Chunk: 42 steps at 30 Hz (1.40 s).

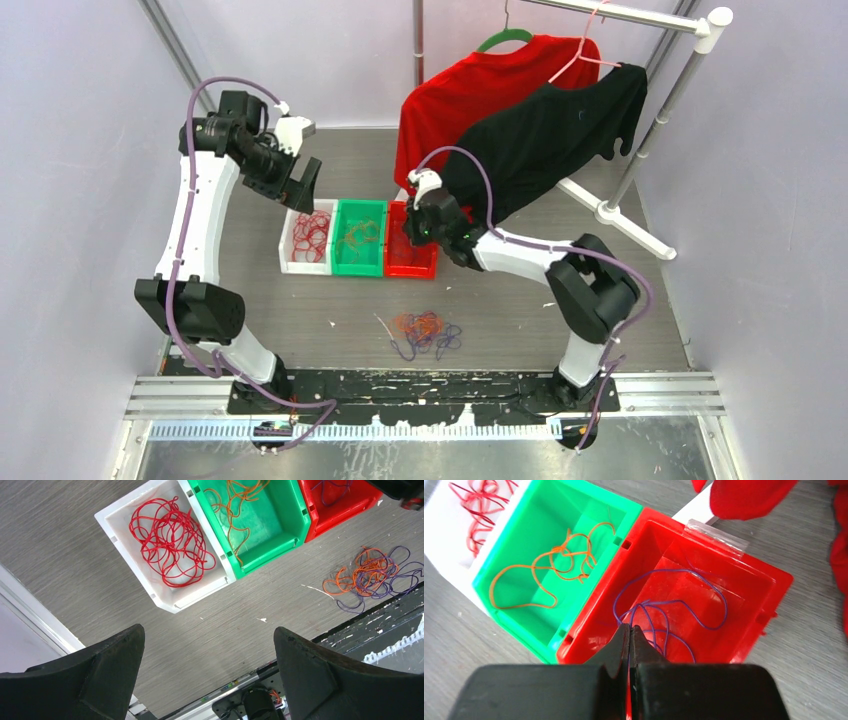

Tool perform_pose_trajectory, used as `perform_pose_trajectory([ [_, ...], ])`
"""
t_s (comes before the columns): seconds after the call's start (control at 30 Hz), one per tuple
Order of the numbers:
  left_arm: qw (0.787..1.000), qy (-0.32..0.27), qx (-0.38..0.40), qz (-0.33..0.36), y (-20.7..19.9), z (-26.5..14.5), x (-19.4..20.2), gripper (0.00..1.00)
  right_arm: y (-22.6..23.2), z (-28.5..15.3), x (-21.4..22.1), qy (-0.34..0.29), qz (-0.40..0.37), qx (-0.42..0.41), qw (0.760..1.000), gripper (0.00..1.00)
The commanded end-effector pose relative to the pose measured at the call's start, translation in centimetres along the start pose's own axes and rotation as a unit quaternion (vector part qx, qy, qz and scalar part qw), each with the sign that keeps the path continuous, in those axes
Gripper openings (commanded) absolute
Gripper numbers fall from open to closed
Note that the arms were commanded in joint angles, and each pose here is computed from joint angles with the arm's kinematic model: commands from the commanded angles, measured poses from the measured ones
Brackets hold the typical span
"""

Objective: Untangle the cables

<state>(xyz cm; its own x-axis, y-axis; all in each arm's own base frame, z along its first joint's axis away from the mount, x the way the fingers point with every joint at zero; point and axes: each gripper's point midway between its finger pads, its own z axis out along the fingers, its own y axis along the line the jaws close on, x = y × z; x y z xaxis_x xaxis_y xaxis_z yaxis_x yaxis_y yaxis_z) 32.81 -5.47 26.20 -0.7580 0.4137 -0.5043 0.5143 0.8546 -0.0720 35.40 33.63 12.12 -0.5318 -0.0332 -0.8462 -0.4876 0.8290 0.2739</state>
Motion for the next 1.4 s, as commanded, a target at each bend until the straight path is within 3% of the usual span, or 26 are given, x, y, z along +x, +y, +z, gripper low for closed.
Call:
perform_pose_trajectory([
  [0.0,0.999,-0.029,0.004,0.014,-0.7,-1.9,-0.1,0.99,-0.6,2.5,0.1,0.024,-0.038,0.017,0.999,0.01],
  [0.23,0.999,-0.034,0.012,0.023,-1.2,-2.9,0.0,1.00,-1.3,5.6,0.9,0.039,-0.058,0.041,0.997,0.01],
  [0.37,0.999,-0.038,0.013,0.023,-1.4,-3.1,0.1,0.99,-1.3,5.2,0.0,0.027,-0.071,0.055,0.996,0.03],
  [0.57,0.999,-0.041,0.012,0.026,-1.6,-3.5,0.2,0.99,-0.5,2.7,-3.8,-0.015,-0.088,0.060,0.994,0.32],
  [0.7,0.998,-0.051,0.011,0.028,-1.9,-4.0,0.2,0.99,0.2,1.0,-5.6,-0.029,-0.094,0.059,0.993,0.46],
  [1.0,0.999,-0.045,0.011,0.027,-2.4,-4.3,1.3,0.99,1.7,-3.4,-6.5,-0.038,-0.085,0.062,0.994,0.66],
  [1.03,0.999,-0.045,0.013,0.027,-2.5,-4.2,1.4,1.00,1.8,-4.1,-6.3,-0.036,-0.080,0.062,0.994,0.72],
  [1.1,0.999,-0.044,0.012,0.028,-2.5,-4.1,1.6,0.99,1.8,-5.6,-5.5,-0.027,-0.067,0.063,0.995,0.94],
  [1.13,0.999,-0.043,0.011,0.028,-2.5,-4.2,1.6,0.99,1.7,-6.9,-5.7,-0.035,-0.055,0.062,0.996,1.00],
  [1.2,0.999,-0.040,0.012,0.028,-2.4,-4.0,1.8,0.99,-0.2,-8.6,-5.9,-0.068,0.002,0.106,0.992,1.00],
  [1.27,0.999,-0.041,0.008,0.027,-2.3,-3.9,1.9,1.00,-1.7,-10.3,-4.8,-0.056,0.045,0.140,0.988,1.00],
  [1.37,0.999,-0.046,0.004,0.023,-2.2,-3.7,1.9,0.99,-0.3,-12.2,-1.9,-0.011,0.049,0.063,0.997,1.00],
])
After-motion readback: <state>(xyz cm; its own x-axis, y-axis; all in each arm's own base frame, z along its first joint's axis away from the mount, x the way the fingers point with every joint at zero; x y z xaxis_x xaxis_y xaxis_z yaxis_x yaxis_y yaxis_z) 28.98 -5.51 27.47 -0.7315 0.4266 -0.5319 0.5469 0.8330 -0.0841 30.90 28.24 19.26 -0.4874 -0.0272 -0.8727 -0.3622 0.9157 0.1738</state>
